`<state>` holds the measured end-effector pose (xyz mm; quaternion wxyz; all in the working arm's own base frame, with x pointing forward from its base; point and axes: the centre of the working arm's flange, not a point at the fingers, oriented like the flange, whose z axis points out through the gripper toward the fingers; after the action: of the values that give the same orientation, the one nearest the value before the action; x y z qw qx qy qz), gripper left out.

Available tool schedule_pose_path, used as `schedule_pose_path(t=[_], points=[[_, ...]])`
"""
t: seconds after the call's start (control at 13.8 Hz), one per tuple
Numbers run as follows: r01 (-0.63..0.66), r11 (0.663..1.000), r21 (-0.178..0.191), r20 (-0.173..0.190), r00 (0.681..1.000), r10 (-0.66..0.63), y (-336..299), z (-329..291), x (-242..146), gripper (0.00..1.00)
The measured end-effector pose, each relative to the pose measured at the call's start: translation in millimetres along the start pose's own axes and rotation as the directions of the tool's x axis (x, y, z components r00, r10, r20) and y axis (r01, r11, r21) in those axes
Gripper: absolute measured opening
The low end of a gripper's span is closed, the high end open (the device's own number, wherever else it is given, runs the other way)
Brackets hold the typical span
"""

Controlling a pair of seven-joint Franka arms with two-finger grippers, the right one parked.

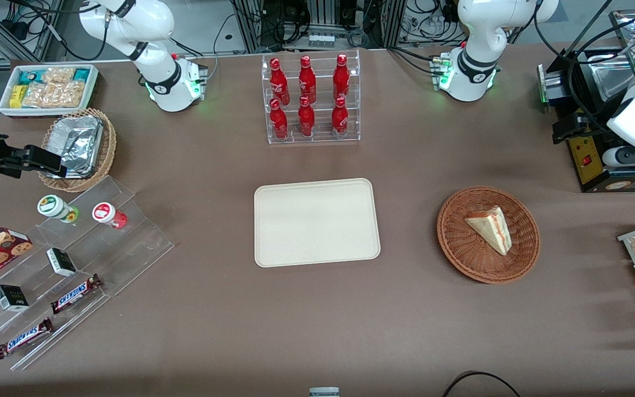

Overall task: Place sandwich from basket to tray
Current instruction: 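Move the left gripper over the wrapped sandwich in the wicker basket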

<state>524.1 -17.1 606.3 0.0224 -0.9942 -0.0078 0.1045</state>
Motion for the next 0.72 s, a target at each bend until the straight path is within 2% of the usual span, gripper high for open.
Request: schedule_pose_path(t=[0.43,0.72], points=[[0.000,1.000,-0.005,-0.071,0.997,0.000,1,1,16,1.00],[-0.006,1.000,-0.007,-0.090,0.996,0.006,5,24,47,1.00]])
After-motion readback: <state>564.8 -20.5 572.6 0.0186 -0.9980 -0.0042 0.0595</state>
